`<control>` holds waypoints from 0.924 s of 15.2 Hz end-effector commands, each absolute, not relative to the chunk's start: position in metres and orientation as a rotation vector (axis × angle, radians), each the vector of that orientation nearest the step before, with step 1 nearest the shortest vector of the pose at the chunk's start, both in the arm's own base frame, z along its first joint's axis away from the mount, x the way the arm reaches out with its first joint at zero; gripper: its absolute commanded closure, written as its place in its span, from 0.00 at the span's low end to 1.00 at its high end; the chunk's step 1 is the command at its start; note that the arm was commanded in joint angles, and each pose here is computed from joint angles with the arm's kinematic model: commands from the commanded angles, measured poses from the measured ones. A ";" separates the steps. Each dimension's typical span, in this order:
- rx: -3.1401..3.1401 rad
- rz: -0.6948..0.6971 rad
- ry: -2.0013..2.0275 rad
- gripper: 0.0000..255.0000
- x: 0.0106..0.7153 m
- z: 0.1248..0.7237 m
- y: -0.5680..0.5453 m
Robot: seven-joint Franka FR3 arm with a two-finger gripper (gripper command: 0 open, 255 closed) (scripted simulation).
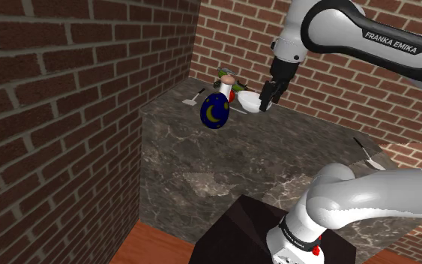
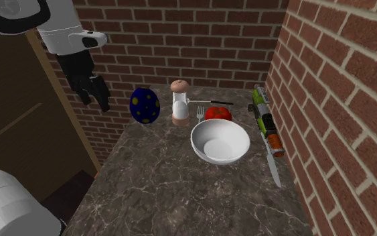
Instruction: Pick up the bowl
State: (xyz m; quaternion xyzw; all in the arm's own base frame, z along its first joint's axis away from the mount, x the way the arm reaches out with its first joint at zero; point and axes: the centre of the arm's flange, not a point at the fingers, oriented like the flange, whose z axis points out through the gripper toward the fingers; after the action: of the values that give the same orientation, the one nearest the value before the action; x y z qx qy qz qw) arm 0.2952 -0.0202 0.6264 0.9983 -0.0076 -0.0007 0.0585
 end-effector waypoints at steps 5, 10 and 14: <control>3.022 -0.030 -0.030 0.00 0.332 0.616 -0.059; 3.018 -0.064 -0.039 0.00 0.378 0.602 -0.107; 3.015 -0.092 -0.046 0.00 0.415 0.591 -0.146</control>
State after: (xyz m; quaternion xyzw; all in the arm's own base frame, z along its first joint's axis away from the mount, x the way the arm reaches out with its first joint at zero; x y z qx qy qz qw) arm 0.4080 -0.1322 0.5948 0.9976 -0.0149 -0.0284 0.0615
